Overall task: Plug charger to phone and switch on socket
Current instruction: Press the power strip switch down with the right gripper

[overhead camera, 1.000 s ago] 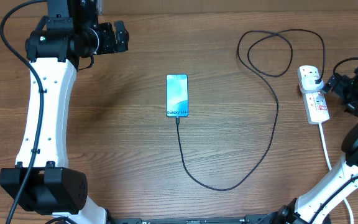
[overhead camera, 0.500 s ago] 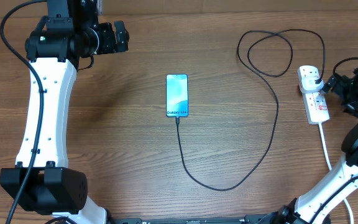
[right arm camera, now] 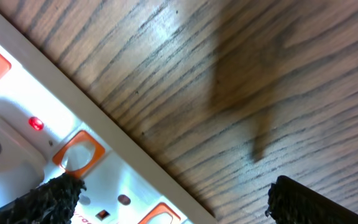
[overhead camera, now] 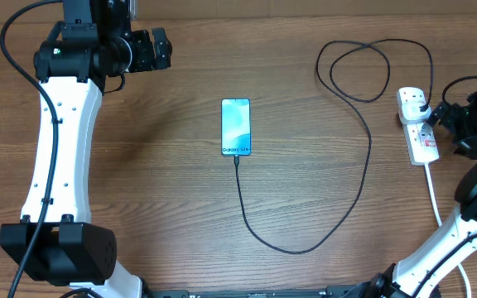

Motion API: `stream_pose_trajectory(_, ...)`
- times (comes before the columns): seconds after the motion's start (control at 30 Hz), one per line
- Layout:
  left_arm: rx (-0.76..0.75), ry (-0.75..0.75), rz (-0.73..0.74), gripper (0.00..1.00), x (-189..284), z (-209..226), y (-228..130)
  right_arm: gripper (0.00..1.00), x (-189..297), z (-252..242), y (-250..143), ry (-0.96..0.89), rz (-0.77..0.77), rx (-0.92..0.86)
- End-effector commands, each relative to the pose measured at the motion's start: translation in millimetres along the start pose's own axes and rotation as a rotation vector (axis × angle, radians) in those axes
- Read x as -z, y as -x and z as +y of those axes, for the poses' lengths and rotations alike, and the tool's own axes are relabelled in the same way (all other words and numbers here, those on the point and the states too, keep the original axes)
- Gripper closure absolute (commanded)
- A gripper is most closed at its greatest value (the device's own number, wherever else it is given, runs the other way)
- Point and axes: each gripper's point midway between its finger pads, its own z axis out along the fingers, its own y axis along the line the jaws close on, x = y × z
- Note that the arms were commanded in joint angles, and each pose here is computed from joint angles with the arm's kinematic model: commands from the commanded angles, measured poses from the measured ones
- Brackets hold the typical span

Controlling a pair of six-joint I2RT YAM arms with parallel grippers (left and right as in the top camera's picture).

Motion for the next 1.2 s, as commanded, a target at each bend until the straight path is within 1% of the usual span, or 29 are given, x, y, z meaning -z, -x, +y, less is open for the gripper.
stream_pose_trajectory(0.0,-0.004,0.008,0.002,0.00,-1,0,-1,0.00,10,11,11,0.024,-0.028,0.024)
stream_pose_trajectory(0.07,-0.004,0.007,0.001,0.00,-1,0,-1,0.00,34,10,22,0.002,-0.089,-0.001)
stream_pose_trajectory(0.17,-0.004,0.008,0.002,0.00,-1,0,-1,0.00,56,8,32,-0.023,-0.153,-0.019)
stream_pose_trajectory(0.3,-0.004,0.007,0.001,0.00,-1,0,-1,0.00,65,5,35,-0.039,-0.179,-0.059)
stream_pose_trajectory(0.5,-0.004,0.008,0.002,0.00,-1,0,-1,0.00,51,3,31,-0.046,-0.147,-0.069)
stream_pose_trajectory(0.83,-0.004,0.007,0.001,0.00,-1,0,-1,0.00,9,-6,8,-0.059,-0.082,-0.091)
stream_pose_trajectory(1.17,-0.004,0.007,0.001,0.00,-1,0,-1,0.00,4,-4,13,-0.044,-0.104,-0.101)
